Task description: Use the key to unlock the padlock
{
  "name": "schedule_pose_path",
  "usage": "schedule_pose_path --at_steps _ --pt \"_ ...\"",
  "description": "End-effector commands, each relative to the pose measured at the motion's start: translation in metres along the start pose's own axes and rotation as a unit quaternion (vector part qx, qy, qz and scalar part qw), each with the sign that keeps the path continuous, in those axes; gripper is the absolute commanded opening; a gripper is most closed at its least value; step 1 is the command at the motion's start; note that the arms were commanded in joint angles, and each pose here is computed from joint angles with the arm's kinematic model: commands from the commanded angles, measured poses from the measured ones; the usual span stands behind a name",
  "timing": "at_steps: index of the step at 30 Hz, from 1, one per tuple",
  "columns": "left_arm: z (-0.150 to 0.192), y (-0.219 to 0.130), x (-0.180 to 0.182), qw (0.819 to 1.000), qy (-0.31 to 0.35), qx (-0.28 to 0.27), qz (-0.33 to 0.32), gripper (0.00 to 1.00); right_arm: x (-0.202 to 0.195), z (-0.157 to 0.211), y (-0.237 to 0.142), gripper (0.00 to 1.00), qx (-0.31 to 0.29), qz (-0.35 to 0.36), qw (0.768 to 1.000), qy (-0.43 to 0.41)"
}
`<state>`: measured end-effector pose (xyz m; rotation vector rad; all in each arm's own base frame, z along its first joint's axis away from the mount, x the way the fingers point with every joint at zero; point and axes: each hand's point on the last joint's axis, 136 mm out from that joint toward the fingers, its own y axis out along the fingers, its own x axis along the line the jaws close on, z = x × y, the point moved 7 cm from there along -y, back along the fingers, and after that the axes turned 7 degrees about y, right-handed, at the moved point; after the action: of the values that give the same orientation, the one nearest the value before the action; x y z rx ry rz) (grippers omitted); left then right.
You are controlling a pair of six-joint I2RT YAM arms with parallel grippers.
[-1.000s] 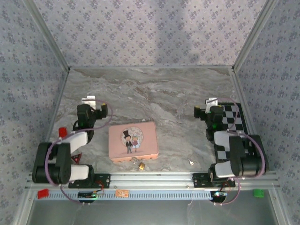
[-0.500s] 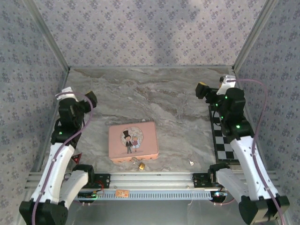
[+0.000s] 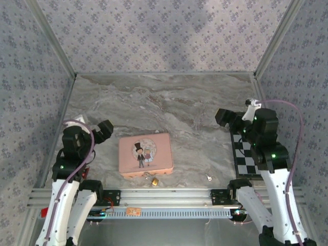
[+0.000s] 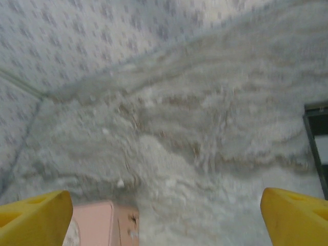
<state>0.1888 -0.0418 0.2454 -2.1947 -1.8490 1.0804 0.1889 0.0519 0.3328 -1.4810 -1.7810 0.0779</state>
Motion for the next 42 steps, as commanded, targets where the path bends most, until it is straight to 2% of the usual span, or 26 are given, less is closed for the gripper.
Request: schedule_pose_path --at_steps 1,7,12,16,30,42 --pt "0.011 0.011 -0.022 0.996 0.028 0.036 0.074 1.0 -0.006 0.028 0.003 0.95 0.079 0.059 0.995 0.001" --pt "0.025 0.016 -0.058 0.987 0.129 0.047 0.08 1.0 0.0 0.069 0.021 0.95 0.153 0.125 0.98 -0.028" --pt "0.034 0.019 -0.064 0.98 0.18 0.048 0.066 1.0 -0.004 0.108 0.034 0.92 0.22 0.185 0.957 -0.048" --pt "0.035 0.02 -0.055 0.981 0.188 0.037 0.034 1.0 -0.012 0.131 0.036 0.92 0.258 0.216 0.94 -0.049" --pt "0.044 0.021 -0.042 0.982 0.185 0.009 0.028 1.0 -0.046 0.204 0.05 0.86 0.329 0.289 0.899 0.024" --pt "0.045 0.022 -0.04 0.984 0.174 0.0 0.025 1.0 -0.07 0.236 0.052 0.61 0.344 0.323 0.878 0.079"
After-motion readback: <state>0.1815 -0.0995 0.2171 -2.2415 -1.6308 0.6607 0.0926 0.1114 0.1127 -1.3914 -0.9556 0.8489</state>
